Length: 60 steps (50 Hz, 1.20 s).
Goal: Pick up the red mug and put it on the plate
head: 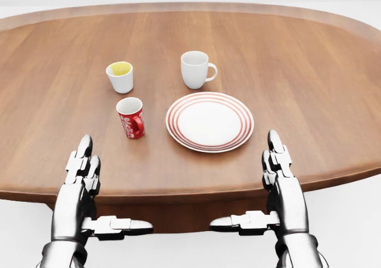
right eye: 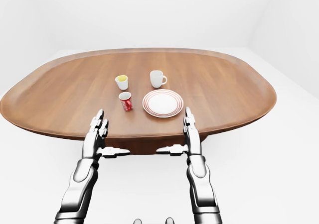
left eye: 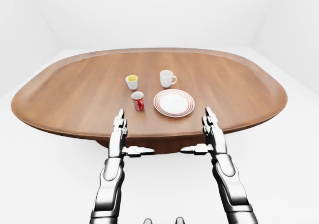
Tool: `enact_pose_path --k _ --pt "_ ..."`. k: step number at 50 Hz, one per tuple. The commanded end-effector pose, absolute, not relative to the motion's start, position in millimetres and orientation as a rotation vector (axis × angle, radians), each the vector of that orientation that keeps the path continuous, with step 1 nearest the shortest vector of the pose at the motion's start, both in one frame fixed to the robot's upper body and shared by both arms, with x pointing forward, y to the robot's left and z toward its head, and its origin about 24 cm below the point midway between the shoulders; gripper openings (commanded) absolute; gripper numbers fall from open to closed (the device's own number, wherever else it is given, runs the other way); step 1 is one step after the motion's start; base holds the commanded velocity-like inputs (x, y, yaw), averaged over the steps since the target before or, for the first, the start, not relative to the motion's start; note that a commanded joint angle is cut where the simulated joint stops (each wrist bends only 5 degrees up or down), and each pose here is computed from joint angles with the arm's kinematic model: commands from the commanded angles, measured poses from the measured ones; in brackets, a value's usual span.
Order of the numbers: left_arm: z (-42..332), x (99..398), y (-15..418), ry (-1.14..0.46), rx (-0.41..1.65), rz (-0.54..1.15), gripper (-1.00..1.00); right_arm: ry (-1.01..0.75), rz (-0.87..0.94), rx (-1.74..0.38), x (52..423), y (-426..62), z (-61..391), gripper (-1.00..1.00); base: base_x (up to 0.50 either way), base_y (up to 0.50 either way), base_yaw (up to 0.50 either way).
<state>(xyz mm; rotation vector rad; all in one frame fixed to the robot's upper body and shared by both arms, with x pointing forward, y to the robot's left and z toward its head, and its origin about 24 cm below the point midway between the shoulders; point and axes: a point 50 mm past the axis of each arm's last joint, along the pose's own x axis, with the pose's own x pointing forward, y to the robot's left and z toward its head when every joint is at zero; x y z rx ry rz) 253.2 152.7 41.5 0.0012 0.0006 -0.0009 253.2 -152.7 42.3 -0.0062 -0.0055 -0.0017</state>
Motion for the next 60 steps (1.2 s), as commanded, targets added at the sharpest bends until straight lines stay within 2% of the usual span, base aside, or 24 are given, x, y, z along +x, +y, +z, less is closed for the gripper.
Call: enact_pose_path --k 1,32,52,60 --pt "44.8 248.0 156.4 -0.002 0.003 -0.011 1.00 -0.022 0.002 -0.028 251.1 -157.4 44.6 1.00 0.00 0.00 0.00" --pt "47.9 245.1 154.5 -0.015 0.000 -0.010 1.00 -0.025 -0.004 -0.072 249.8 -156.8 44.5 1.00 0.00 0.00 0.00" --pt "50.5 243.6 154.1 -0.020 -0.005 -0.013 1.00 -0.029 -0.011 -0.082 248.3 -156.6 45.3 1.00 0.00 0.35 0.00" --pt "47.2 245.6 154.0 -0.014 -0.001 -0.013 1.00 -0.026 -0.013 -0.079 248.5 -157.2 44.1 1.00 0.00 0.01 0.00"
